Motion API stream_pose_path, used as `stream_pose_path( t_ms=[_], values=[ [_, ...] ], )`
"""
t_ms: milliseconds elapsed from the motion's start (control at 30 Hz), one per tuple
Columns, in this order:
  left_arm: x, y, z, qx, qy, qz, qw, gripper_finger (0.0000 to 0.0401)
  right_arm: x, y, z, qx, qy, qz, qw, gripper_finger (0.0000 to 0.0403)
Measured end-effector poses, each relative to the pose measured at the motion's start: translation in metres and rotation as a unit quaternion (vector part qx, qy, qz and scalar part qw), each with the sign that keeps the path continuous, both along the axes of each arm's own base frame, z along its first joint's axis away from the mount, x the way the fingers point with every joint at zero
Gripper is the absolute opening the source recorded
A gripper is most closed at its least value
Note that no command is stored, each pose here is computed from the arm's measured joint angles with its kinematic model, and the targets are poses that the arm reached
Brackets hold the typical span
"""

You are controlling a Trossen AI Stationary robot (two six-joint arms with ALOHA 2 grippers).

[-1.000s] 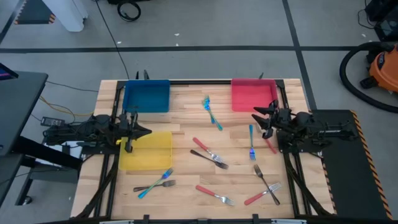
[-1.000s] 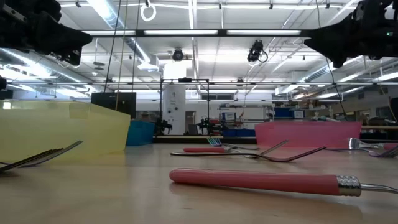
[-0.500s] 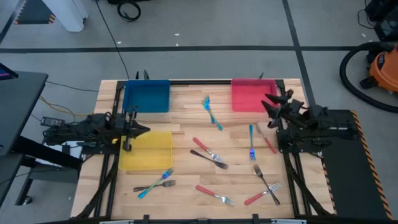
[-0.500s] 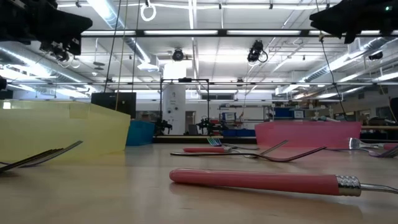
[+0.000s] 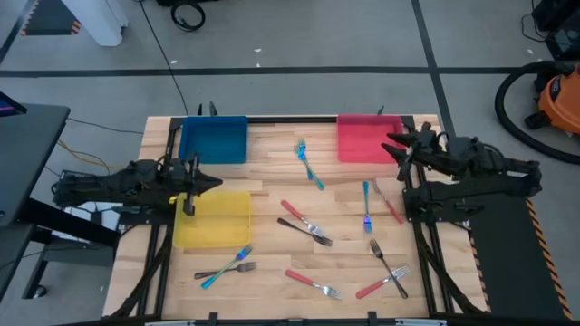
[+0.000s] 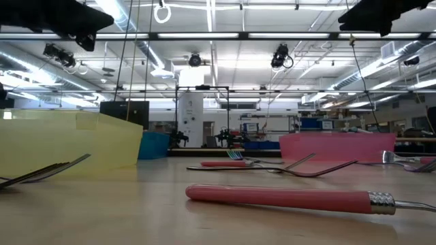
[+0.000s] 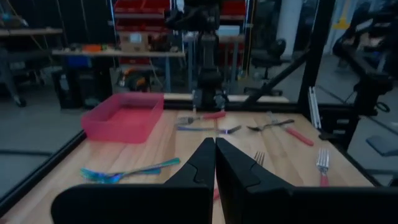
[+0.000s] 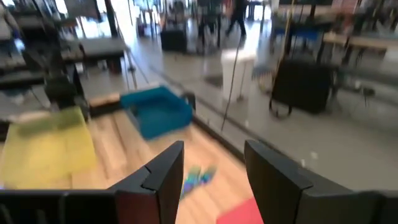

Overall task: Sort silverware by color (type)
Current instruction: Put the pink fork into the red bin

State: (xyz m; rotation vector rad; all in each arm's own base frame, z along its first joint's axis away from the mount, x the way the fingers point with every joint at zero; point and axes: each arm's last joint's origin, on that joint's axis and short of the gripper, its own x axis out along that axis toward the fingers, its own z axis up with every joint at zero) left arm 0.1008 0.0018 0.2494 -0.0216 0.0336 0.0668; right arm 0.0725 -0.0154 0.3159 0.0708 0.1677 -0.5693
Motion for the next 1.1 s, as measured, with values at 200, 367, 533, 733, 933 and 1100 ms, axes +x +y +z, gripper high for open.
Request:
stream_pose_path(
  t_ms=[200, 367, 533, 733, 933, 1100],
  values=[
    [0.011, 0.0, 0.016, 0.007, 0.053, 0.0, 0.999, 0.0016, 0.003, 0.0, -0.013, 0.094, 0.078, -0.034, 0.992, 0.0177],
    [0.016, 0.0, 0.014, 0.009, 0.086, -0.001, 0.996, 0.0016, 0.001, 0.0, -0.028, 0.174, 0.126, -0.081, 0.973, 0.0177],
    [0.018, 0.0, 0.009, 0.01, 0.105, 0.0, 0.994, 0.0016, 0.003, 0.002, -0.037, 0.258, 0.148, -0.096, 0.95, 0.0177],
    [0.02, 0.001, 0.013, 0.03, 0.088, 0.013, 0.996, 0.0016, 0.016, 0.007, -0.043, 0.339, 0.176, -0.075, 0.921, 0.0177],
    [0.021, 0.001, 0.015, 0.041, 0.08, 0.021, 0.996, 0.0016, 0.034, 0.008, -0.053, 0.355, 0.233, -0.086, 0.901, 0.0177],
    [0.021, 0.003, 0.021, 0.078, 0.052, 0.041, 0.995, 0.0016, 0.048, 0.01, -0.063, 0.376, 0.285, -0.091, 0.877, 0.0177]
  ],
)
